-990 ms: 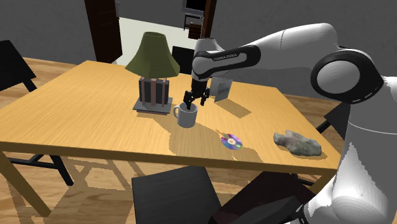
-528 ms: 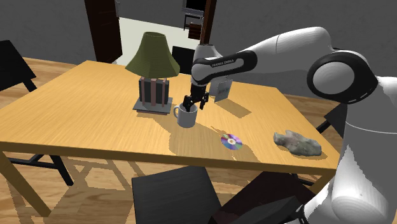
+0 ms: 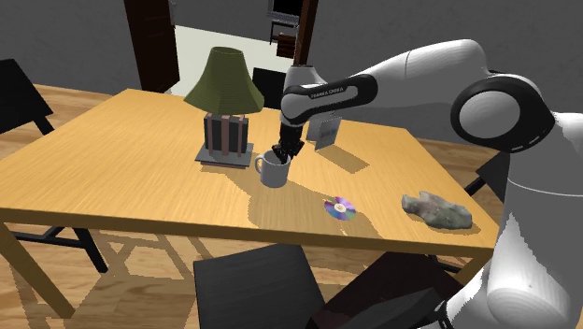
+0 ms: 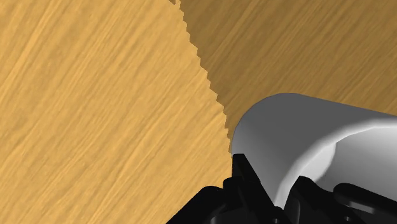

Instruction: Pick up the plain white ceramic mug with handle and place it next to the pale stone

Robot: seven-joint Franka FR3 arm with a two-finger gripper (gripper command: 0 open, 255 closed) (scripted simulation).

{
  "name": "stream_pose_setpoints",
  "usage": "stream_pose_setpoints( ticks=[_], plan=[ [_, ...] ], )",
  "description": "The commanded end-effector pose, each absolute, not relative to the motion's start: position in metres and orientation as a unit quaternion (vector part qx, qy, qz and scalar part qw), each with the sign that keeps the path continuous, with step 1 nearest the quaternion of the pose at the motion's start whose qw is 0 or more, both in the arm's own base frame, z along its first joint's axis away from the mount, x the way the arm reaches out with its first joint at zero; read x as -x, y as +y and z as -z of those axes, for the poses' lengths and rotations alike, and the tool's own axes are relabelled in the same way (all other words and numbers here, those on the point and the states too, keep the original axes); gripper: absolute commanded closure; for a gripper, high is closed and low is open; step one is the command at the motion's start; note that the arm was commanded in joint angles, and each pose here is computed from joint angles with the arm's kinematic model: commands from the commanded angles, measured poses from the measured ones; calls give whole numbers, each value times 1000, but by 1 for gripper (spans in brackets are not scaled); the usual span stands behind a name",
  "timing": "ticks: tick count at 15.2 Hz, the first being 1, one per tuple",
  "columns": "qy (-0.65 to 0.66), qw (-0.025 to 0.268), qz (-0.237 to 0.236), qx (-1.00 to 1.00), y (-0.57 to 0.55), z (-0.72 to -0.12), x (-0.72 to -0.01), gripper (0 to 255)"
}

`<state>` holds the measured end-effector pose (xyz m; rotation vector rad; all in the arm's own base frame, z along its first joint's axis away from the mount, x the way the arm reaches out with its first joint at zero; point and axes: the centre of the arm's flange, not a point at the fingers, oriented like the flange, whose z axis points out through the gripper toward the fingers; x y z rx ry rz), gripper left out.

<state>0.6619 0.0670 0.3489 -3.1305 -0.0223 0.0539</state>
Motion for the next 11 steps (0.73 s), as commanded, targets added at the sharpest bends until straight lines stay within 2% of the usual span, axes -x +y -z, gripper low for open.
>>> stream_pose_setpoints(
  ticks=[1, 6, 11],
  plan=[
    [-7, 5, -17, 1000, 67, -349, -662, 255],
    [-7, 5, -17, 1000, 67, -349, -662, 255],
    [-7, 5, -17, 1000, 67, -375, -662, 255]
  ],
)
